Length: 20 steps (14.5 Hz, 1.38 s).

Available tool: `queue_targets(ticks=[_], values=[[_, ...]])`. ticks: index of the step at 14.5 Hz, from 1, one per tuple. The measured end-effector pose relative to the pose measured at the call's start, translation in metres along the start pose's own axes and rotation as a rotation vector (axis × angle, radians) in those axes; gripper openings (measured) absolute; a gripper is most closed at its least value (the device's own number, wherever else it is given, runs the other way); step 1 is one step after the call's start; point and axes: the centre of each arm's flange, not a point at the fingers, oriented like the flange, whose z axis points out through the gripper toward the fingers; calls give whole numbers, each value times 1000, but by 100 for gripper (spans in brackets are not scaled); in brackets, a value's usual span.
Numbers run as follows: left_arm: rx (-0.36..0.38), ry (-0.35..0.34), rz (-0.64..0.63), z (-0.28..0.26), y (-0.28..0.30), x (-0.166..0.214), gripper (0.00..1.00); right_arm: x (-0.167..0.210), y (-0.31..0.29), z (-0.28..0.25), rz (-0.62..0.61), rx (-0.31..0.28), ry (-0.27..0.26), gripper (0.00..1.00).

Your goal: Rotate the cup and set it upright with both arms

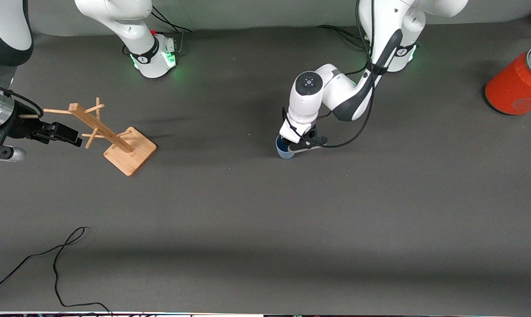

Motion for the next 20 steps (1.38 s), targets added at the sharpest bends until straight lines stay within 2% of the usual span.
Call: queue_targets(ticks=[1,3,5,6,7,10,12,14,16,20], values=[[1,0,1,0,0,0,38,0,0,0,0,0,0,100],[15,-5,6,-1,0,1,58,0,0,0,0,0,0,100],[68,-23,30,-15,2,5,79,0,0,0,0,0,0,100],[106,-38,39,-45,5,12,96,0,0,0,0,0,0,100],[113,-44,37,-67,7,15,100,0,0,0,-1,0,1,100],[119,-121,41,-169,3,31,100,0,-3,0,-5,0,1,100],[108,-156,56,-247,-29,61,100,0,-3,0,-7,0,1,100],[85,-156,74,-305,-82,98,100,-1,-7,-1,-14,0,2,100],[76,-168,113,-332,-141,130,100,-1,-8,-1,-35,0,2,100],[53,-200,198,-343,-248,188,100,-1,-8,-1,-50,0,4,100]])
